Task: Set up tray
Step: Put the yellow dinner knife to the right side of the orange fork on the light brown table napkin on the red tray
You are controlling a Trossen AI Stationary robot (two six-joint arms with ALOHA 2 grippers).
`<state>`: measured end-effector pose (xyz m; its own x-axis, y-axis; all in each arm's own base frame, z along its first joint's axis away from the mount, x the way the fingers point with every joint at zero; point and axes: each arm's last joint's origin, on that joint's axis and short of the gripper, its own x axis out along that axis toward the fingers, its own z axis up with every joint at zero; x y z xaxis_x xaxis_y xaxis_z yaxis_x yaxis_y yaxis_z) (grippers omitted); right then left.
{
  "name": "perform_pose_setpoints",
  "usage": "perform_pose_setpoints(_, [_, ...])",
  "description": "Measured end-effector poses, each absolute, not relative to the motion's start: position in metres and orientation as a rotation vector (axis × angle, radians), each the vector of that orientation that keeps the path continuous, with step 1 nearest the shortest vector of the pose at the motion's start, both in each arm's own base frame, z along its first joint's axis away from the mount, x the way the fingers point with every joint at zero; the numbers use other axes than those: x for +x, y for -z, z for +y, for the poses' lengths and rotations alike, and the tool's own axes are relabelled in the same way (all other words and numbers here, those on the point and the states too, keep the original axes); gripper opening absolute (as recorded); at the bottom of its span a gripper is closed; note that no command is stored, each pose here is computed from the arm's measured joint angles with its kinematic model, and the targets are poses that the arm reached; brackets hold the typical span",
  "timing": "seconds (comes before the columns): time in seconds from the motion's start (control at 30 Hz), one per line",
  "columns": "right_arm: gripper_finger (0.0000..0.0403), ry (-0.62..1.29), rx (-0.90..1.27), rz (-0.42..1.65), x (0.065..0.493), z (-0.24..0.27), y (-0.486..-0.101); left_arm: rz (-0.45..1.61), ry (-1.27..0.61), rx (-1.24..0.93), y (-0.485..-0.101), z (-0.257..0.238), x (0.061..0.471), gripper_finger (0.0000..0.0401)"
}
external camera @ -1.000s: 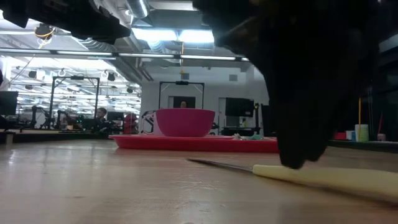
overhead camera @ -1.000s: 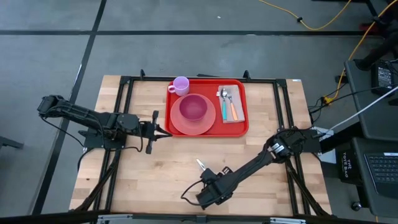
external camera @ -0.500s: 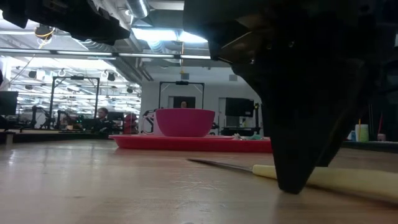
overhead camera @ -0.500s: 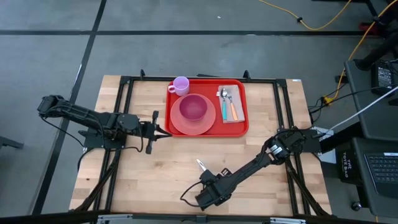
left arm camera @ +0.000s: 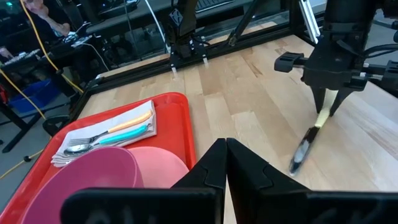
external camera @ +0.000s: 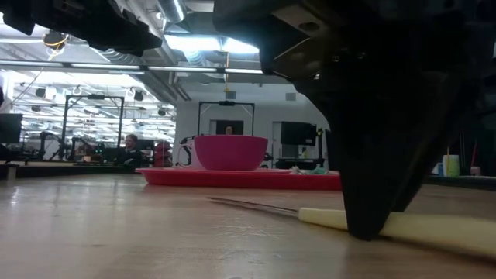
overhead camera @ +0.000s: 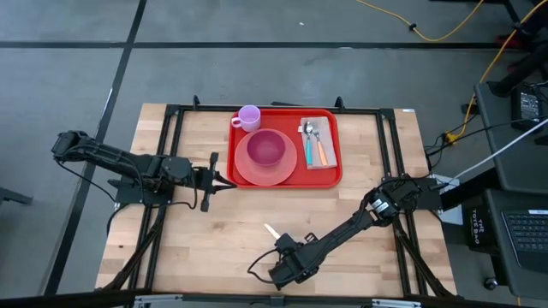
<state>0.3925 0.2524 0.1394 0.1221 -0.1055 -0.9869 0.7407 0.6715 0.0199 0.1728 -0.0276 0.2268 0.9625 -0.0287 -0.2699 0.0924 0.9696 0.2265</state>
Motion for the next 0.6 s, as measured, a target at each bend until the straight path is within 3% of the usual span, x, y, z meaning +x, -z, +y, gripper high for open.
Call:
perform_pose_setpoints(0.1, [0.0063, 0.676, 0.6, 1.314, 0.3927, 0.252, -0.1394, 0.269, 0.062, 0.24, -0.2268, -0.0276, 0.1728, 0.0005])
perform_pose_setpoints(0.6, [0.0063, 0.817, 0.597, 1.268, 0.3867, 0.2436, -0.146, 0.269, 0.062, 0.24, -0.2268, -0.0276, 0.1728, 0.0002])
